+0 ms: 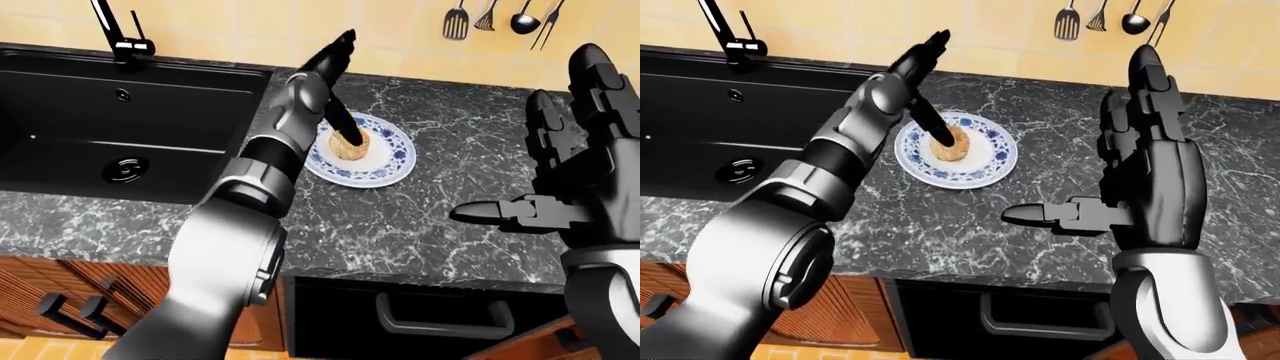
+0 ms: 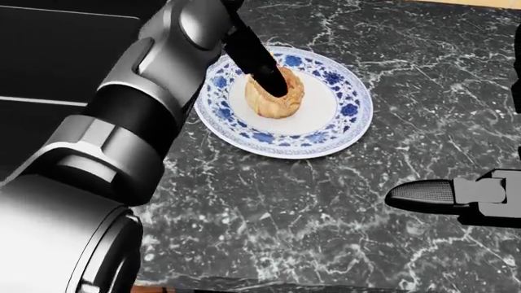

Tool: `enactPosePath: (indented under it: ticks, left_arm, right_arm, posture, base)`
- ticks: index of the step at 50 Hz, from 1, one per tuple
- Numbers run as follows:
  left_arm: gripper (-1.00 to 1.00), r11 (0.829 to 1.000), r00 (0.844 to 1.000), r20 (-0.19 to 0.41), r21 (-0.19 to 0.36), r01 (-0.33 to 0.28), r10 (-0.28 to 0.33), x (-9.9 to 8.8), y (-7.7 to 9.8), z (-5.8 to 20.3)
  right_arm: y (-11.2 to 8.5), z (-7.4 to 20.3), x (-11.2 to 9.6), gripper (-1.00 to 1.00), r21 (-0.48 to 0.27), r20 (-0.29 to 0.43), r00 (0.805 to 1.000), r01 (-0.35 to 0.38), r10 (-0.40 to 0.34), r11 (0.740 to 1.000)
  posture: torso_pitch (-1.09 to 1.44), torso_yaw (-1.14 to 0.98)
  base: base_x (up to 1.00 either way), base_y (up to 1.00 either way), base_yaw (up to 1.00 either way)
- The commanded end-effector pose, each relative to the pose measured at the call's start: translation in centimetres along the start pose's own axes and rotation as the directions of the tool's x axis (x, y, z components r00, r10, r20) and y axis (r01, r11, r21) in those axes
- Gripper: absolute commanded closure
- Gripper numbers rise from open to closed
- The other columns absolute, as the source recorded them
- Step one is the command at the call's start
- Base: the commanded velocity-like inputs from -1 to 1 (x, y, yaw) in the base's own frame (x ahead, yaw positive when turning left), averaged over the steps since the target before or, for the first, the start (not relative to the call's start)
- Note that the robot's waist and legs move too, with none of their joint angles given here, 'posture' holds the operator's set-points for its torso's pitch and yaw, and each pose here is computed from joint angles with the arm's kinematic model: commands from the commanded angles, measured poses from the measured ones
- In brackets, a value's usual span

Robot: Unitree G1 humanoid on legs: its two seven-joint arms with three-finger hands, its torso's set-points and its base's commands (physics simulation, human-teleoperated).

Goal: Place the pastries on the plates.

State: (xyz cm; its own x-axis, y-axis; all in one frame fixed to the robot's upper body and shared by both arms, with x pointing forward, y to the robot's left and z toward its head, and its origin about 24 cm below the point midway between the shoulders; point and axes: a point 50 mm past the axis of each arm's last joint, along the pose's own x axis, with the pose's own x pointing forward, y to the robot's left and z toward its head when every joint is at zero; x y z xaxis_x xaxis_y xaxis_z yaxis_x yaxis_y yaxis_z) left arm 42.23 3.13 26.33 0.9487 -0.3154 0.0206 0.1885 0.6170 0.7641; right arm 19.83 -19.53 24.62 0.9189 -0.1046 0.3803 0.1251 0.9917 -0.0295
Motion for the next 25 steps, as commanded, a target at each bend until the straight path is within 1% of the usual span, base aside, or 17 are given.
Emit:
enactPosePath:
  ticks: [1, 2, 5, 6, 7, 8, 9, 10, 12, 13, 17, 18, 21, 22, 23, 24, 25]
  left_arm:
    - [-1.00, 0.996, 0.992, 0.091, -0.009, -0.083, 0.084, -0.2, 2.6, 2.6]
    - [-1.00, 0.996, 0.991, 0.096, -0.016, -0.093, 0.094, -0.3, 3.0, 2.8]
    - [-1.00, 0.990, 0.984, 0.121, -0.062, -0.123, 0.130, -0.6, 4.6, 3.6]
    - [-1.00, 0.987, 0.981, 0.130, -0.088, -0.135, 0.146, -0.8, 5.4, 3.9]
    - [-1.00, 0.980, 0.973, 0.148, -0.124, -0.157, 0.175, -1.0, 6.4, 4.3]
    - [-1.00, 0.978, 0.973, 0.154, -0.144, -0.152, 0.174, -1.1, 6.8, 4.4]
    - [-1.00, 0.971, 0.965, 0.177, -0.174, -0.162, 0.192, -1.4, 7.6, 4.9]
    - [-1.00, 0.963, 0.962, 0.190, -0.225, -0.149, 0.194, -1.6, 8.1, 5.2]
    - [-1.00, 0.963, 0.959, 0.208, -0.229, -0.142, 0.191, -2.0, 8.7, 5.3]
    - [-1.00, 0.961, 0.960, 0.204, -0.237, -0.143, 0.193, -2.2, 9.1, 5.1]
    - [-1.00, 0.949, 0.947, 0.225, -0.271, -0.163, 0.227, -3.8, 10.7, 4.7]
    - [-1.00, 0.943, 0.942, 0.223, -0.276, -0.184, 0.249, -4.5, 11.3, 4.4]
    - [-1.00, 0.928, 0.932, 0.211, -0.295, -0.226, 0.294, -6.3, 12.3, 3.6]
    - [-1.00, 0.919, 0.925, 0.203, -0.301, -0.253, 0.321, -7.0, 12.7, 3.1]
    - [-1.00, 0.915, 0.920, 0.198, -0.298, -0.272, 0.338, -7.5, 12.9, 2.8]
    - [-1.00, 0.914, 0.919, 0.195, -0.295, -0.277, 0.342, -8.0, 13.0, 2.5]
    - [-1.00, 0.902, 0.912, 0.188, -0.311, -0.298, 0.366, -8.8, 13.3, 2.1]
  right_arm:
    - [-0.2, 1.0, -0.1, -1.00, -0.008, 0.069, 0.998, 0.014, -0.013, 1.000]
    - [-0.2, 1.0, -0.1, -1.00, -0.007, 0.068, 0.998, 0.011, -0.011, 1.000]
    - [-0.1, 1.0, 0.0, -1.00, -0.009, 0.068, 0.998, 0.010, -0.009, 1.000]
    - [-0.1, 1.0, 0.0, -1.00, -0.009, 0.068, 0.998, 0.011, -0.011, 1.000]
    - [0.0, 1.0, 0.0, -1.00, -0.009, 0.069, 0.998, 0.010, -0.009, 1.000]
    - [0.0, 1.1, 0.0, -1.00, -0.010, 0.069, 0.998, 0.011, -0.010, 1.000]
    - [0.0, 1.1, 0.1, -1.00, -0.009, 0.069, 0.998, 0.010, -0.009, 1.000]
    - [0.0, 1.1, 0.1, -1.00, -0.011, 0.070, 0.997, 0.009, -0.009, 1.000]
    - [-0.1, 1.1, 0.1, -1.00, -0.010, 0.069, 0.998, 0.012, -0.011, 1.000]
    - [-0.1, 1.0, 0.1, -1.00, -0.012, 0.067, 0.998, 0.015, -0.014, 1.000]
    - [-0.2, 0.9, 0.1, -1.00, -0.018, 0.063, 0.998, 0.025, -0.024, 1.000]
    - [-0.2, 0.9, 0.1, -1.00, -0.010, 0.062, 0.998, 0.030, -0.029, 0.999]
    - [-0.4, 0.6, 0.2, -1.00, -0.019, 0.054, 0.998, 0.045, -0.044, 0.999]
    - [-0.4, 0.6, 0.2, -1.00, -0.020, 0.052, 0.998, 0.047, -0.046, 0.999]
    - [-0.5, 0.5, 0.2, -1.00, -0.023, 0.050, 0.997, 0.053, -0.052, 0.998]
    - [-0.5, 0.4, 0.3, -1.00, -0.023, 0.046, 0.997, 0.059, -0.058, 0.998]
    - [-0.5, 0.4, 0.2, -1.00, -0.029, 0.047, 0.997, 0.061, -0.059, 0.998]
  posture:
    - [0.00, 0.00]
    - [0.00, 0.00]
    - [0.00, 0.00]
    - [0.00, 0.00]
    - [0.00, 0.00]
    - [0.00, 0.00]
    - [0.00, 0.00]
    - [0.00, 0.00]
    - [0.00, 0.00]
    - [0.00, 0.00]
    - [0.00, 0.00]
    - [0.00, 0.00]
    - [0.00, 0.00]
    - [0.00, 0.00]
    - [0.00, 0.00]
    - [0.00, 0.00]
    - [0.00, 0.00]
  base:
    - [0.00, 0.00, 0.00]
    - [0.00, 0.00, 0.00]
    - [0.00, 0.00, 0.00]
    - [0.00, 0.00, 0.00]
    - [0.00, 0.00, 0.00]
    - [0.00, 0.00, 0.00]
    - [0.00, 0.00, 0.00]
    - [0.00, 0.00, 0.00]
    - [0.00, 0.00, 0.00]
    - [0.00, 0.00, 0.00]
    - [0.00, 0.00, 0.00]
    - [0.00, 0.00, 0.00]
    - [0.00, 0.00, 0.00]
    - [0.00, 0.00, 0.00]
    - [0.00, 0.00, 0.00]
    - [0.00, 0.00, 0.00]
    - [0.00, 0.00, 0.00]
